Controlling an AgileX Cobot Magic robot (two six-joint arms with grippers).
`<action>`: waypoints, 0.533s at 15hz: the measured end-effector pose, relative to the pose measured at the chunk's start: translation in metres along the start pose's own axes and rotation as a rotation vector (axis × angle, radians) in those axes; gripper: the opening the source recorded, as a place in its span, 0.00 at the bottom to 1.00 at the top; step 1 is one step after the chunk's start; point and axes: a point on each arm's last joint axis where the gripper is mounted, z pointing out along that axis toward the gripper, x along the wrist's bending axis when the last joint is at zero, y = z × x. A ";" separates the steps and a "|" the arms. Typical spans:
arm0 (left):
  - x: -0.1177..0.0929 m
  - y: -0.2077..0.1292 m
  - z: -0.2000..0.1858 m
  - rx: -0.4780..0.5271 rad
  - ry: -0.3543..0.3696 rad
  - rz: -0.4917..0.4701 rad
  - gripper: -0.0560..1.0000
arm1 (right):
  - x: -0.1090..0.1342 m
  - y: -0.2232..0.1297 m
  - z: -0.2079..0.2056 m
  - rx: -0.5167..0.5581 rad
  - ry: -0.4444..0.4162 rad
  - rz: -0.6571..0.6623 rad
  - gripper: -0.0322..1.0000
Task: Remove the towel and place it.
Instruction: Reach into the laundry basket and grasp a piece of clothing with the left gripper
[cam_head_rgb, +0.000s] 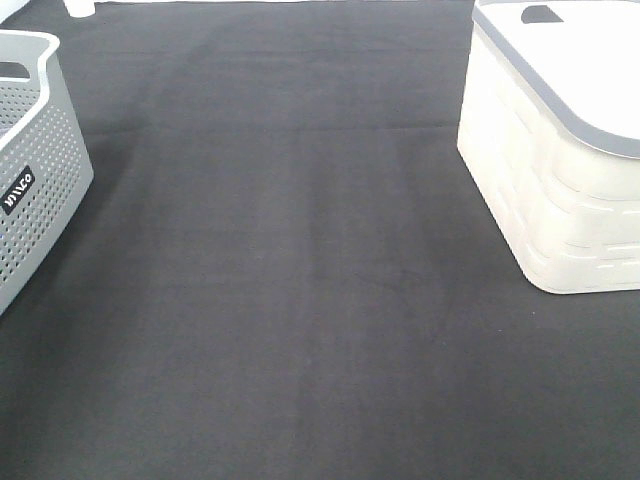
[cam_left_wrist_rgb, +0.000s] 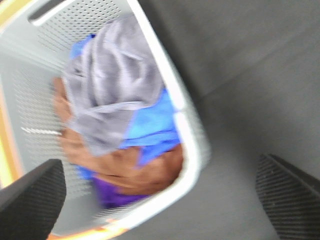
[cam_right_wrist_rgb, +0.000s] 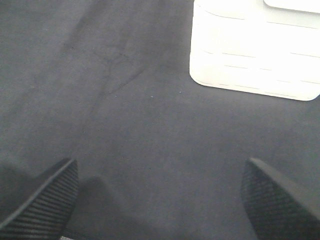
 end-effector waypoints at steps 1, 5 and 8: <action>0.008 0.004 0.010 0.034 0.011 0.080 0.97 | 0.000 0.000 0.000 0.000 0.000 0.000 0.85; 0.048 0.000 0.057 0.098 0.060 0.165 0.97 | 0.000 0.000 0.000 0.000 0.000 0.000 0.85; 0.065 -0.012 0.089 0.182 0.022 0.179 0.97 | 0.000 0.000 0.000 0.000 0.000 0.000 0.85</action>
